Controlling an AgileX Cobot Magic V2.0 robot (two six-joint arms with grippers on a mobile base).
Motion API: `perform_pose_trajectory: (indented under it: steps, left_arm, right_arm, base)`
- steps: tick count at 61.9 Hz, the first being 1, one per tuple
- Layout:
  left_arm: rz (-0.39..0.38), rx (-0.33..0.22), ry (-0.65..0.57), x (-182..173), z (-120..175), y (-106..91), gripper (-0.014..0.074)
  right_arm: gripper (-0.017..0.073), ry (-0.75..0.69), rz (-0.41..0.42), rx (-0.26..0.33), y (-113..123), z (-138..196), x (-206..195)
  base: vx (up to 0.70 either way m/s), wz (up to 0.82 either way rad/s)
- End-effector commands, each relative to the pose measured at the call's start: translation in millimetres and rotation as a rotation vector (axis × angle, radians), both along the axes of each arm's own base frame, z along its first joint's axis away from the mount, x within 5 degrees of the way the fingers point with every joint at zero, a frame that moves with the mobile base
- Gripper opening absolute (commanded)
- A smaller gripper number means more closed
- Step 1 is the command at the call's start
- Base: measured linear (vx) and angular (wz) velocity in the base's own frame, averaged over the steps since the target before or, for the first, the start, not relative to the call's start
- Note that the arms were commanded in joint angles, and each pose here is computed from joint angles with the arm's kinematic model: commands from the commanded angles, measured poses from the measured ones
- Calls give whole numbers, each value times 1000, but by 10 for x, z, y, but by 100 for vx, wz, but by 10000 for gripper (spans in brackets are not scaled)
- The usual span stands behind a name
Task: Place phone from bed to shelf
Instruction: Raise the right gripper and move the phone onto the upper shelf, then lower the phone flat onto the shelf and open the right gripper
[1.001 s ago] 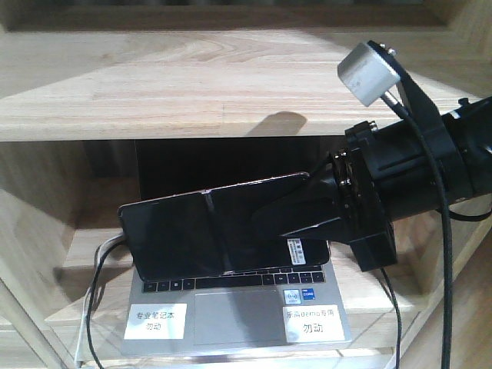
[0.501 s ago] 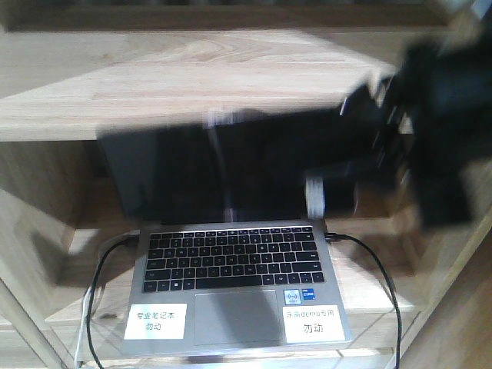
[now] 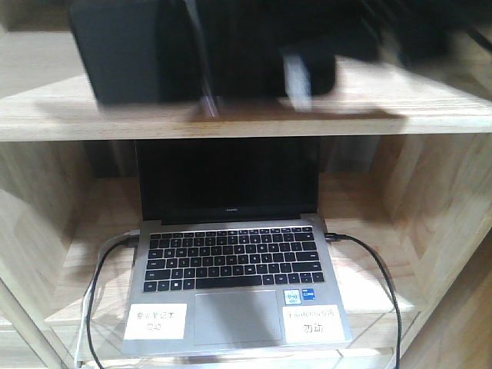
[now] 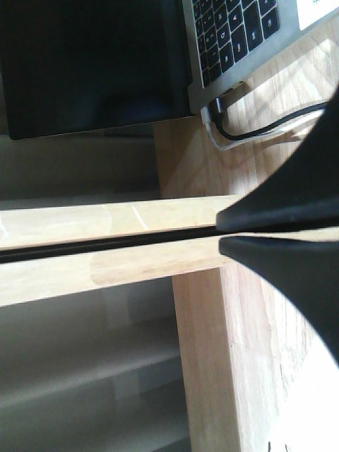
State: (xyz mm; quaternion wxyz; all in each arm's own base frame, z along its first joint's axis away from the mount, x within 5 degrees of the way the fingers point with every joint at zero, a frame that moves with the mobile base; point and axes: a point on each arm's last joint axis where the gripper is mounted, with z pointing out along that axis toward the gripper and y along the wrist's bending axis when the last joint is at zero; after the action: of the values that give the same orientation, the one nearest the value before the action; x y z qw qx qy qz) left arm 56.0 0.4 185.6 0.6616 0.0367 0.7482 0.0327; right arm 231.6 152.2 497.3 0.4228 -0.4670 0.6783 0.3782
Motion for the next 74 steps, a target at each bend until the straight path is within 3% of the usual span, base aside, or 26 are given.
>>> perform_pose_trajectory:
  steps: [1,24,35,74]
  left_arm:
    - [-6,-9,-108,-11,158,-5,1]
    - [-6,-9,-108,-11,158,-5,1]
    - [-6,-9,-108,-11,158,-5,1]
    - [-6,-9,-108,-11,158,-5,1]
  right_arm:
    - [-1,-62,-27,122,59,236,129]
    - [-1,8,22,265,359,114,873]
    - [-1,34,-11,310,435,-28,1131]
    - [-1,66,-65,267,518,-383,1467]
  base:
    - [0,0]
    - [0,0]
    - [0,0]
    - [0,0]
